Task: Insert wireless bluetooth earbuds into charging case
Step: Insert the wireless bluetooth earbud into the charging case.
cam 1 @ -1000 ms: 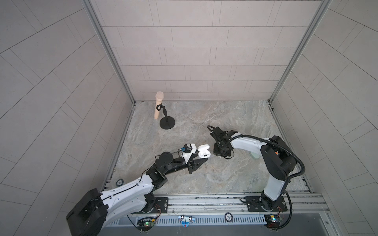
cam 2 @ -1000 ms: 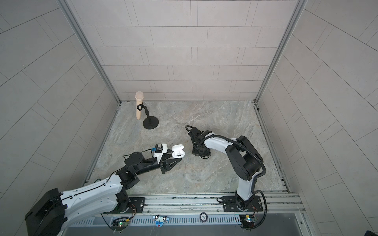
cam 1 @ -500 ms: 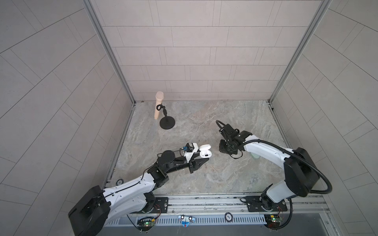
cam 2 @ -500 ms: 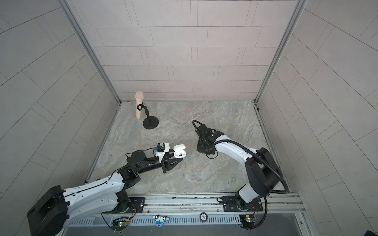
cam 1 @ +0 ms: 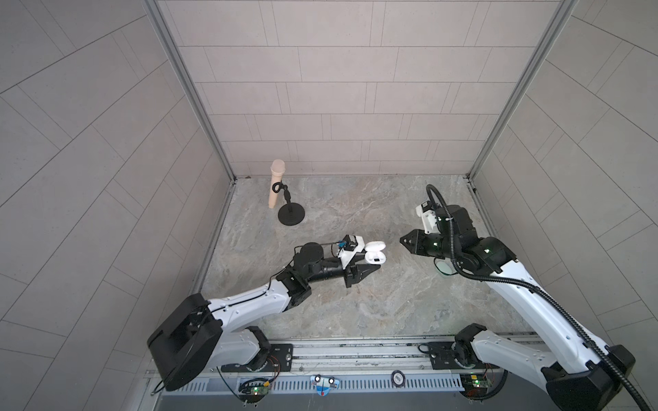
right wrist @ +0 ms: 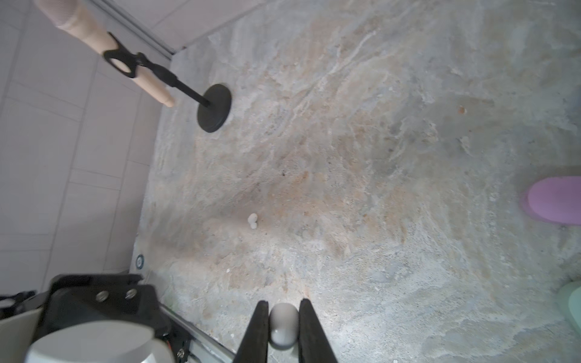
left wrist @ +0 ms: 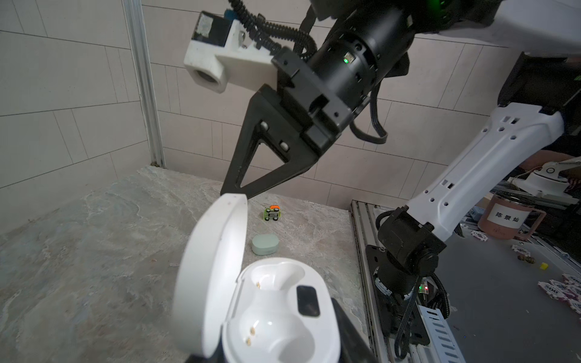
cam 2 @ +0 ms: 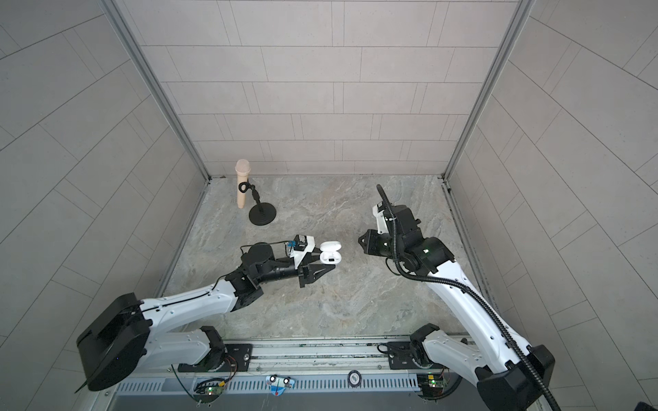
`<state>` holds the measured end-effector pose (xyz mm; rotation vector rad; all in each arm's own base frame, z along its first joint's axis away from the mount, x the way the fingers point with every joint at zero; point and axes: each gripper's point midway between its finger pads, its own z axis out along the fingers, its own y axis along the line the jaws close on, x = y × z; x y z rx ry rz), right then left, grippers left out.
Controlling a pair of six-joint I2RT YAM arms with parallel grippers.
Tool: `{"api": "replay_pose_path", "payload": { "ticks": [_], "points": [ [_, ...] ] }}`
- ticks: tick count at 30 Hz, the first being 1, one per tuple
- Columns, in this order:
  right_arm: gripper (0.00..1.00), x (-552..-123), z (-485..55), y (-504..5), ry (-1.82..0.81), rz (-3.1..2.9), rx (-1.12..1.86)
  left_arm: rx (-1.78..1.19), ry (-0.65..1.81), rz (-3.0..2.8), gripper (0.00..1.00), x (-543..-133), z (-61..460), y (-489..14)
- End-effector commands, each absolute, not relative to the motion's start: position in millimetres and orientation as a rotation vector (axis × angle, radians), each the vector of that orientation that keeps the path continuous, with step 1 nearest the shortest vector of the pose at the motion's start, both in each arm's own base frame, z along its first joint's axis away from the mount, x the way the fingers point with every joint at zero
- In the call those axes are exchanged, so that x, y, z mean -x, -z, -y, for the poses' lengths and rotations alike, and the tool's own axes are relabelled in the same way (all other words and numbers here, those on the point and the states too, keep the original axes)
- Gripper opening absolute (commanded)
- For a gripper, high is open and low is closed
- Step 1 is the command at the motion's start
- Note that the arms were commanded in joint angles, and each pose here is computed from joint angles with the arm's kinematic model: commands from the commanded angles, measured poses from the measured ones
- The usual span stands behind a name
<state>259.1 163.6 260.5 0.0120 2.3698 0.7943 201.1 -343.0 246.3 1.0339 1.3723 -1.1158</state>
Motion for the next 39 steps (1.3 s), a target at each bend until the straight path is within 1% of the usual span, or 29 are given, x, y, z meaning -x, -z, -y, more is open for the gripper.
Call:
{"api": "replay_pose_path", "payload": {
  "ticks": [1, 6, 13, 19, 28, 39],
  "points": [
    [0.11, -236.8, -169.0, -291.5, -0.875, -2.306, 0.156, -1.072, 1.12, -1.243, 0.2, -205.9, 351.4, -275.3],
    [0.11, -216.7, -171.6, -313.6, -0.971, -2.238, 0.228, -1.107, 1.145, -1.195, 0.2, -212.4, 364.6, -287.1],
    [0.12, -194.7, -182.4, -325.1, -1.083, -2.177, 0.362, -1.144, 1.172, -1.164, 0.2, -211.3, 371.6, -292.0],
    [0.12, -194.8, -196.3, -327.8, -1.164, -2.119, 0.442, -1.155, 1.206, -1.155, 0.21, -205.4, 371.6, -292.3],
    [0.12, -197.7, -206.8, -329.7, -1.18, -2.101, 0.492, -1.171, 1.236, -1.142, 0.21, -195.6, 371.5, -293.9],
    [0.12, -202.5, -209.6, -320.3, -1.151, -2.129, 0.495, -1.179, 1.241, -1.118, 0.21, -186.9, 370.1, -299.4]
  ]
}}
